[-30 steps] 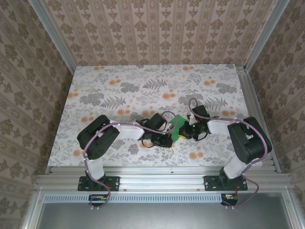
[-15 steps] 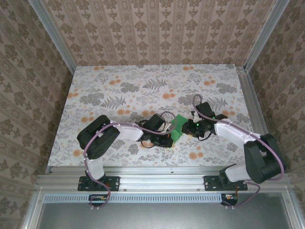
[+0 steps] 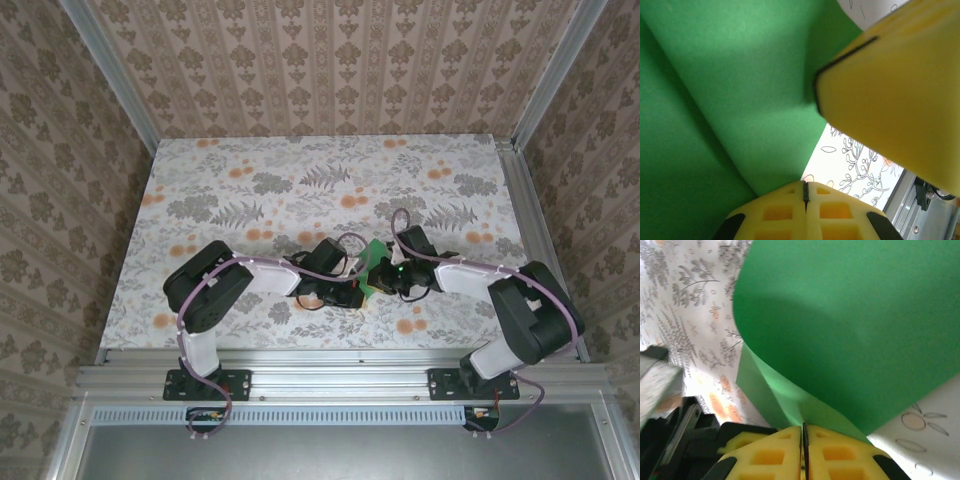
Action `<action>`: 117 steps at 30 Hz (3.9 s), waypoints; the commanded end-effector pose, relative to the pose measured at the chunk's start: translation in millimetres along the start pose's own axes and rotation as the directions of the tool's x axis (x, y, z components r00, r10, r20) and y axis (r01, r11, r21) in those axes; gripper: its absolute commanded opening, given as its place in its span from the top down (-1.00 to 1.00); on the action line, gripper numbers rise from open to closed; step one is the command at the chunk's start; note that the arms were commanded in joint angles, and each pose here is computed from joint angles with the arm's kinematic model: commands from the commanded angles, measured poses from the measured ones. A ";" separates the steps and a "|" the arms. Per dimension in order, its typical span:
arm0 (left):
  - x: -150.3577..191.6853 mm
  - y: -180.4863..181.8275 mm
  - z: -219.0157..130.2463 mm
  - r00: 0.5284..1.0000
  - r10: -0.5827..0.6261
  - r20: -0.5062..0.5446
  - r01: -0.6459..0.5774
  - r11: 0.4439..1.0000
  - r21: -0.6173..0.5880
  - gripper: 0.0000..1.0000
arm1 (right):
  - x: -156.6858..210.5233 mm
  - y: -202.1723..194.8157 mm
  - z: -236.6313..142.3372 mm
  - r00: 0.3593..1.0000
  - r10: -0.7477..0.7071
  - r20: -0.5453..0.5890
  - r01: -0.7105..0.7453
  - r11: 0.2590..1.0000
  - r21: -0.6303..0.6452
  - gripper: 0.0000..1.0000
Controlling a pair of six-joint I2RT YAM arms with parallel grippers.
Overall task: Fold a paper plane with a square sheet of paper (pick it up from the middle)
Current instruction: Fold the triangle a second time at the center of the table.
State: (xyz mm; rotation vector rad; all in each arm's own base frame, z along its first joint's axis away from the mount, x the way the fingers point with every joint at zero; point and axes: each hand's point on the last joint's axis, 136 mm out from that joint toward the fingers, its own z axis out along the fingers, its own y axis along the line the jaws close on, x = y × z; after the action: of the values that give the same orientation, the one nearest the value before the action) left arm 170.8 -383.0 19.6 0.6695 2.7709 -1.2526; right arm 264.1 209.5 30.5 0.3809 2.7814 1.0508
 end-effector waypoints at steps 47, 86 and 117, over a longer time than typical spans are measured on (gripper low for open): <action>-65.7 50.3 -16.3 0.988 -0.129 0.083 0.135 0.988 -0.071 1.00 | 15.5 -62.3 21.3 0.989 -0.106 -0.106 0.127 0.968 0.217 0.89; -87.4 24.6 -50.2 0.991 -0.077 0.111 0.091 0.988 -0.124 0.99 | 23.9 -68.1 21.2 0.977 -0.150 -0.152 0.185 0.950 0.252 0.92; -105.5 31.6 -4.0 0.985 -0.148 0.093 0.153 0.987 -0.046 1.00 | 37.8 -73.7 20.3 0.963 -0.187 -0.195 0.236 0.933 0.270 0.99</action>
State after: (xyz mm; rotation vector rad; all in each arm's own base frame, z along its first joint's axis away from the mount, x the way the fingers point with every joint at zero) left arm 249.5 -390.2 22.4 0.4548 2.8861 -1.2138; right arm 272.1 212.2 10.3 0.0138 2.7898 0.8949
